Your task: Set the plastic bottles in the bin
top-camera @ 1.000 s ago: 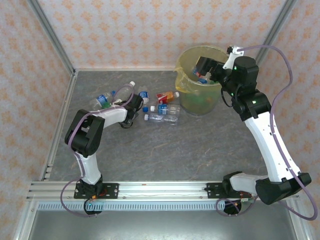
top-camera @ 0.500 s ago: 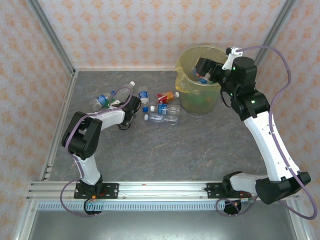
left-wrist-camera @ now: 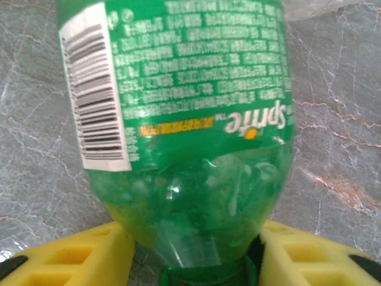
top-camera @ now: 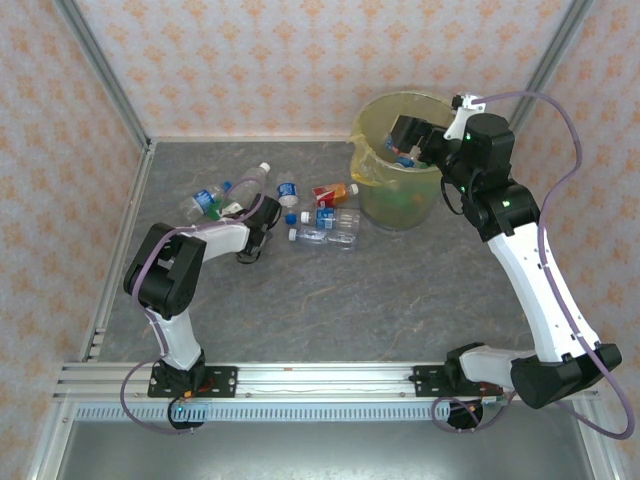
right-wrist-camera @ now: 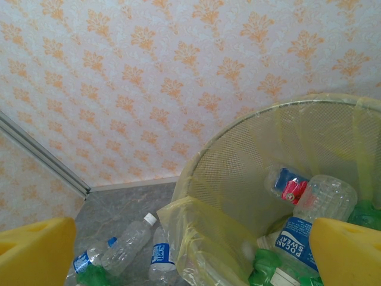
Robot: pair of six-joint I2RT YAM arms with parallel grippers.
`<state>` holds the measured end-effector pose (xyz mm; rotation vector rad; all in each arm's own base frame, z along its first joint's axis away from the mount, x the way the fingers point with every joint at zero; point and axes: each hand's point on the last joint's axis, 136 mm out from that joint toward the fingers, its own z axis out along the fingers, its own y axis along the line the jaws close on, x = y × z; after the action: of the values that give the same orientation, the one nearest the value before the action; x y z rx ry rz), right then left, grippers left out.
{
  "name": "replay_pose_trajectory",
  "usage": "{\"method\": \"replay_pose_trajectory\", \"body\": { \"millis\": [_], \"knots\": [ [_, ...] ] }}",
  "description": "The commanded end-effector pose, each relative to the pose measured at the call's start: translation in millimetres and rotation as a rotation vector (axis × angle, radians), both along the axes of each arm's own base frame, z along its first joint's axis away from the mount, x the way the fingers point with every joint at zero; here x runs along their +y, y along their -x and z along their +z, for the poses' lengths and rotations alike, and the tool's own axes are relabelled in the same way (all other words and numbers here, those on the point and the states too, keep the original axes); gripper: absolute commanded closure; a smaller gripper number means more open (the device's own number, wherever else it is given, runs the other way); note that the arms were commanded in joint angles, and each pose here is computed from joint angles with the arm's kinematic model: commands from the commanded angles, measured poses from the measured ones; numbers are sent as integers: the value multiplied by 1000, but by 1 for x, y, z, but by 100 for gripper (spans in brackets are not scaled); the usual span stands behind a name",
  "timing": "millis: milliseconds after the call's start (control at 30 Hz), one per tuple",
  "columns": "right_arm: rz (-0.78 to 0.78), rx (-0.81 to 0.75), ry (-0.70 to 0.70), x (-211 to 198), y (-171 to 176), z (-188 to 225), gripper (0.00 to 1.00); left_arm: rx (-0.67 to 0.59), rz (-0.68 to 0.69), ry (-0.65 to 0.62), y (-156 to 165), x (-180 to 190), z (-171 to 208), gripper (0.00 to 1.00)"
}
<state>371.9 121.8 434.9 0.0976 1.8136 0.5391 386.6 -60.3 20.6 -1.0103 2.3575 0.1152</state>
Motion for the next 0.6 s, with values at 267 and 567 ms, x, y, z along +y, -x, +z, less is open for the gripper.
{"method": "replay_pose_trajectory", "body": {
  "millis": [267,567],
  "knots": [
    [16,-33,-3,2,7,9,0,-25,13,-31,13,10,17,73],
    [51,-37,-24,9,6,11,0,-144,-98,-93,13,-13,86,73]
  ]
}}
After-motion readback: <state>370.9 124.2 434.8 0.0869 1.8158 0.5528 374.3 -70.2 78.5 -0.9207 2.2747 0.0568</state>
